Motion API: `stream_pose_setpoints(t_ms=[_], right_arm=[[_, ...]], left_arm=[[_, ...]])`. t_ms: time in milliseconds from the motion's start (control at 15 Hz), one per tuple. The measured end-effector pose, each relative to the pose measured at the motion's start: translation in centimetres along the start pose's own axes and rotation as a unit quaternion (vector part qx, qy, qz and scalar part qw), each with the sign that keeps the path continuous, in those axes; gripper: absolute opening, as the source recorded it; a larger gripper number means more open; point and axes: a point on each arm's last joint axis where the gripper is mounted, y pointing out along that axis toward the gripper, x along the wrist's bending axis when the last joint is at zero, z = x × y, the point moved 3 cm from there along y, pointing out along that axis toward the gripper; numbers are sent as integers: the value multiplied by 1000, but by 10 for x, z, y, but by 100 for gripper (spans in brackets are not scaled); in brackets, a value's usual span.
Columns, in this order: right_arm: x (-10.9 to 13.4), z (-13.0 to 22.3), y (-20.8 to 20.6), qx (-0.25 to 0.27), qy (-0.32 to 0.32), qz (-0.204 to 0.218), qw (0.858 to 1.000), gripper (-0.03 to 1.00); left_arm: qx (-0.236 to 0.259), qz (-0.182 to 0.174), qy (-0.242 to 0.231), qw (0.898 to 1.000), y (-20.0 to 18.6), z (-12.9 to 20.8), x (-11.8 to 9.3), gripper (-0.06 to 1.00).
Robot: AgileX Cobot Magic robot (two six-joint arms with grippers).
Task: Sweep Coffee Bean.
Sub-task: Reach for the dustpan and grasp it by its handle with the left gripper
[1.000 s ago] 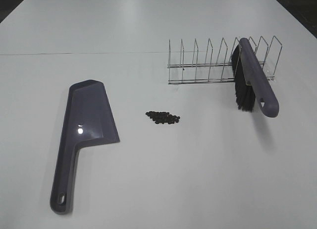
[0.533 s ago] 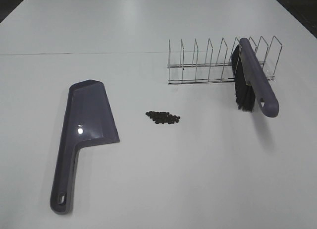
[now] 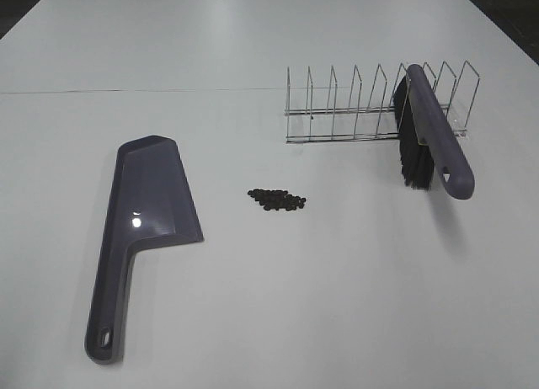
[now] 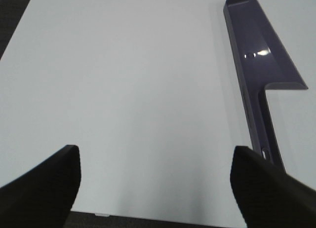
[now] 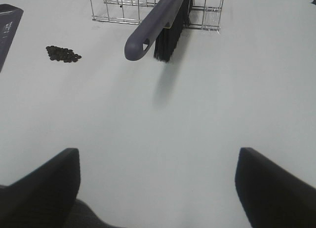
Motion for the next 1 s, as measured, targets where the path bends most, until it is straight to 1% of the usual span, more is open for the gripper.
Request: stream_pose_setpoints(t_ms=[67,133,333,467,600,667,800,1000], right_arm=[[0,0,0,0,0,0,1000,75],[0,0,0,0,0,0,1000,75],[0,0,0,0,0,0,1000,75],[0,0,0,0,0,0,1000,75],[0,0,0,0,0,0,1000,75],[0,0,0,0,0,0,1000,75],[0,0,0,0,0,0,1000,75],[0,0,0,0,0,0,1000,75]], left_arm=[[35,-3,-10,999,10,-3,1,76],[43,-4,-12,999,12,-4,2,76],[91,-6,-17,996,26,-7,3,76],[114,-7,-20,993,33,-8,4,76],[146,-8,-26,989,42,-9,5,76],[175,-10,-29,984,51,-9,6,76],[192,-10,-30,981,56,-9,6,76],[224,-17,-49,973,66,-8,7,76]])
